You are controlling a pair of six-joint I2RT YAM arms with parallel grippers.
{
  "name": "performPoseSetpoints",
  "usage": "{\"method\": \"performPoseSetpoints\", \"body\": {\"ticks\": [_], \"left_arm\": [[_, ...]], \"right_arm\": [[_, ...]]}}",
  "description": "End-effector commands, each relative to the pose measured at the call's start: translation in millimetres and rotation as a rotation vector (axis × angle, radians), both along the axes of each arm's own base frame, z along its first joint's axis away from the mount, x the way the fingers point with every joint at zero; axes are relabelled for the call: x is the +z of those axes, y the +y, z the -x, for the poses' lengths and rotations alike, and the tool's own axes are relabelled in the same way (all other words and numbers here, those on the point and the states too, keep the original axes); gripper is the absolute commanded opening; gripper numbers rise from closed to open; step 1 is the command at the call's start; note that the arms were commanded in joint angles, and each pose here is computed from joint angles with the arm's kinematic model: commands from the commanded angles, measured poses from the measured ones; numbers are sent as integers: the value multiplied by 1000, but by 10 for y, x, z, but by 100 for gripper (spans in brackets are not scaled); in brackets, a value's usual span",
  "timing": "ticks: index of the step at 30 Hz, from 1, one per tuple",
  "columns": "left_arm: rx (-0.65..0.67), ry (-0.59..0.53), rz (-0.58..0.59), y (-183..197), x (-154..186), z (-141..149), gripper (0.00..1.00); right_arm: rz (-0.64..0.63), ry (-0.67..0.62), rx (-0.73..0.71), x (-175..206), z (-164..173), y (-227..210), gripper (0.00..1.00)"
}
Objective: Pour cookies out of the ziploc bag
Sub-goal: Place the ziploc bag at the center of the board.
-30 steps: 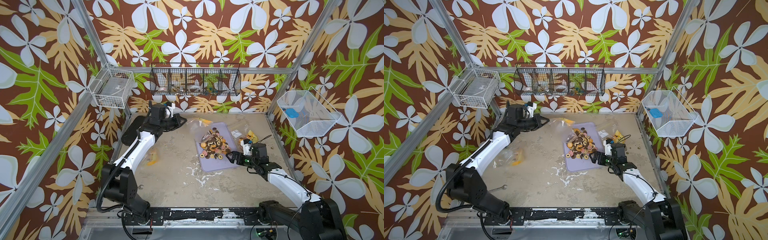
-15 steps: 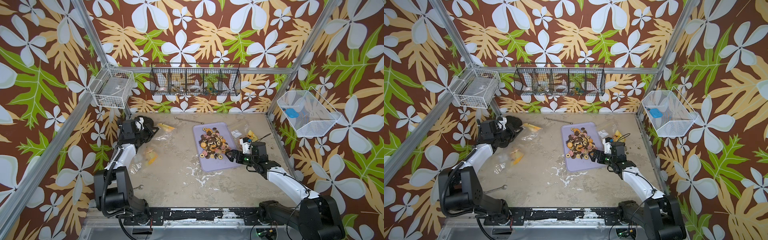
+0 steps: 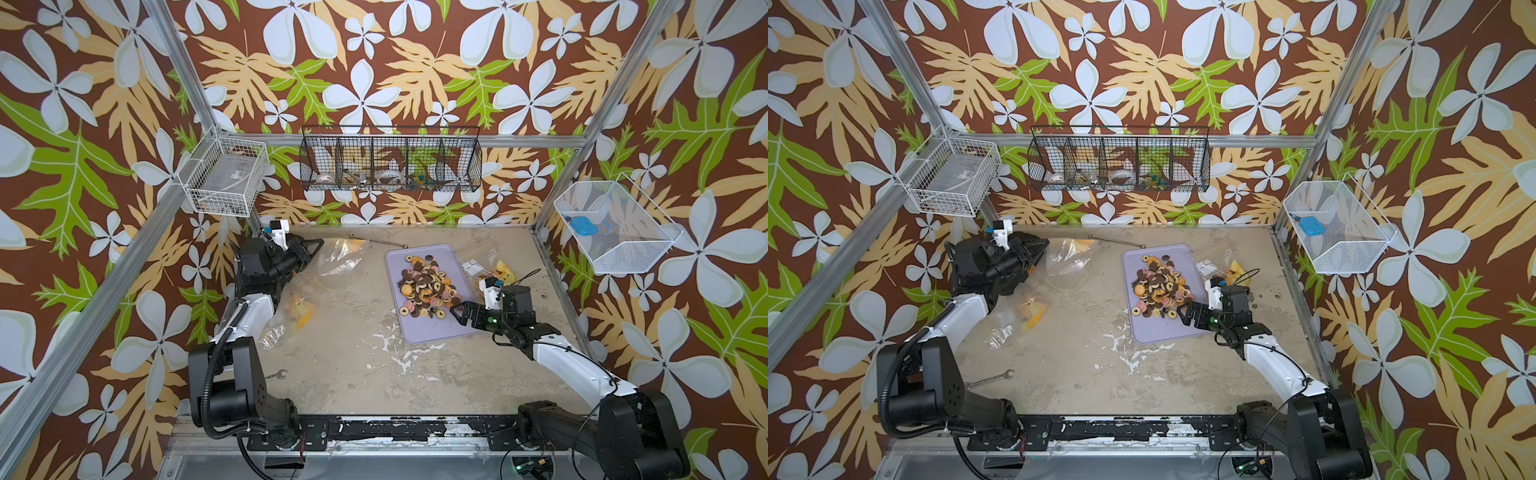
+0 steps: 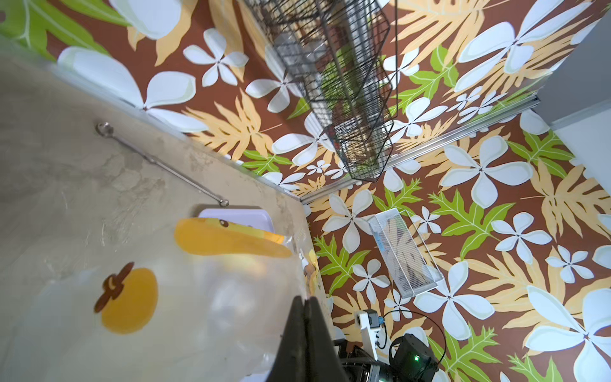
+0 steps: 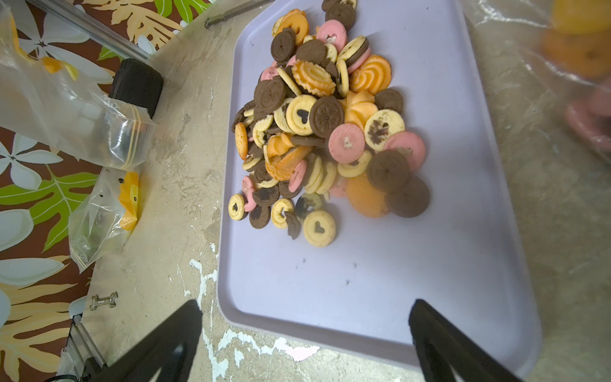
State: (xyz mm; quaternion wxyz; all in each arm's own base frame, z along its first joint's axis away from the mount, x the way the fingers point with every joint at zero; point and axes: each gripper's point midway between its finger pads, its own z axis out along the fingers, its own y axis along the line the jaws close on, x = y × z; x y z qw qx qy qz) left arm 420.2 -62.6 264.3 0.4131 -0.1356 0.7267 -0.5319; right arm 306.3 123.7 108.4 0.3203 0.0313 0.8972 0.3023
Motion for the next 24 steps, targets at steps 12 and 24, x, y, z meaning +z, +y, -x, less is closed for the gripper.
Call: {"method": "performPoseSetpoints", "body": {"ticks": [12,24], "left_arm": [[459,159,-278,620,-523,799,76],[334,129,-215,295,-588,976,100]], "right_arm": [[13,-11,11,6,-41,6,100],[56,-35,-18,114,-157,-58,100]]}}
